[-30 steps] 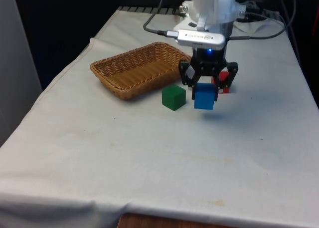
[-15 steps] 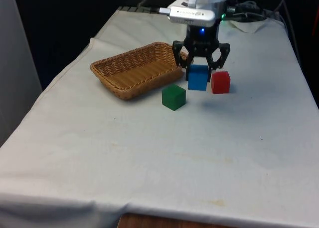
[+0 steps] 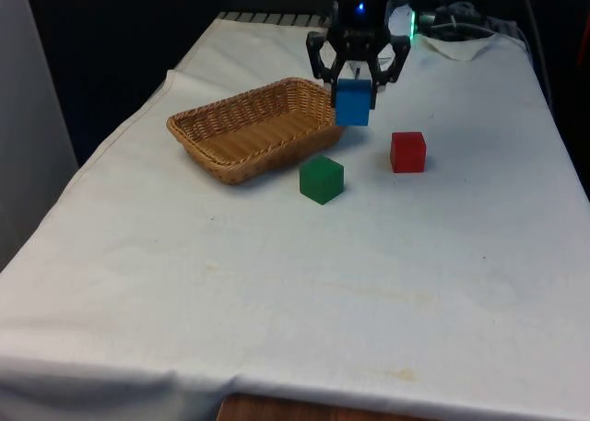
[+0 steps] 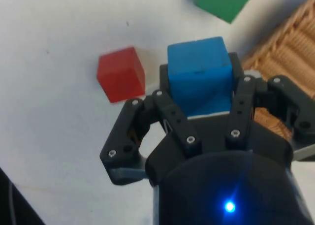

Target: Pick up exactly two blocks and place them into the basket.

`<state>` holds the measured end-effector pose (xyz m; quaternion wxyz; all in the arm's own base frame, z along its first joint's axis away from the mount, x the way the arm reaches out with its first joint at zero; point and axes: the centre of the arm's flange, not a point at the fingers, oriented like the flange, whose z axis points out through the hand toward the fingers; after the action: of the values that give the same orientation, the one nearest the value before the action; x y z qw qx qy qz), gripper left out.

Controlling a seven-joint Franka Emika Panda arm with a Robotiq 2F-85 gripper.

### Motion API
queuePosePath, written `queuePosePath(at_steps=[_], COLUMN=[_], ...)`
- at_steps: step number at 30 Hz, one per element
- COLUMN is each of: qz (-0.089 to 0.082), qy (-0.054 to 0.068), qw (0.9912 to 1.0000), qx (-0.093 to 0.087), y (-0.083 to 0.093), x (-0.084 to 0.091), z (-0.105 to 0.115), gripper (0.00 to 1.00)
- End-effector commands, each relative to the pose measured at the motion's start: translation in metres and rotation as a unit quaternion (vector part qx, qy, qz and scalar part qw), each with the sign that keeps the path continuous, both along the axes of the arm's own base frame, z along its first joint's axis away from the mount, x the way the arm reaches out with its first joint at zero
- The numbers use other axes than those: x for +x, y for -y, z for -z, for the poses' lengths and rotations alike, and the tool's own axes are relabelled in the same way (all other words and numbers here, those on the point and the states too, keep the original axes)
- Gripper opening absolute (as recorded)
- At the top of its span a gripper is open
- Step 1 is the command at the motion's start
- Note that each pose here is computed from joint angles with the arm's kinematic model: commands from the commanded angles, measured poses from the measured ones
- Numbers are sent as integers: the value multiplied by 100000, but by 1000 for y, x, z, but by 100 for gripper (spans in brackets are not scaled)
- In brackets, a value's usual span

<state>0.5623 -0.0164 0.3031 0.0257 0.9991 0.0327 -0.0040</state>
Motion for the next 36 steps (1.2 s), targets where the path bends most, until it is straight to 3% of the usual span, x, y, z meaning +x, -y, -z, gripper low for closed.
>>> queuePosePath(at_steps=[1, 2, 7, 12, 20, 21, 24, 30, 31, 32, 36], qz=[-18, -24, -552, -884, -1527, -1400, -1709, -1837, -1745, -1805, -1715], qy=[388, 9, 844, 961, 1857, 1468, 1932, 1685, 1048, 1650, 1416], qw=[99998, 100000, 99992, 99990, 99963, 99975, 99959, 99962, 99977, 99963, 99968], qx=[-472, -35, -740, -491, -1273, -930, -1279, -1169, -734, -1158, -1190], y=[5, 2, 14, 18, 39, 37, 49, 64, 63, 66, 73], x=[-7, -3, -24, -33, -59, -58, -68, -86, -85, -89, -100], z=[-6, -2, -19, -26, -41, -39, -42, -39, -38, -38, -30], gripper=[1, 1, 1, 1, 1, 1, 1, 1, 1, 1, 1])
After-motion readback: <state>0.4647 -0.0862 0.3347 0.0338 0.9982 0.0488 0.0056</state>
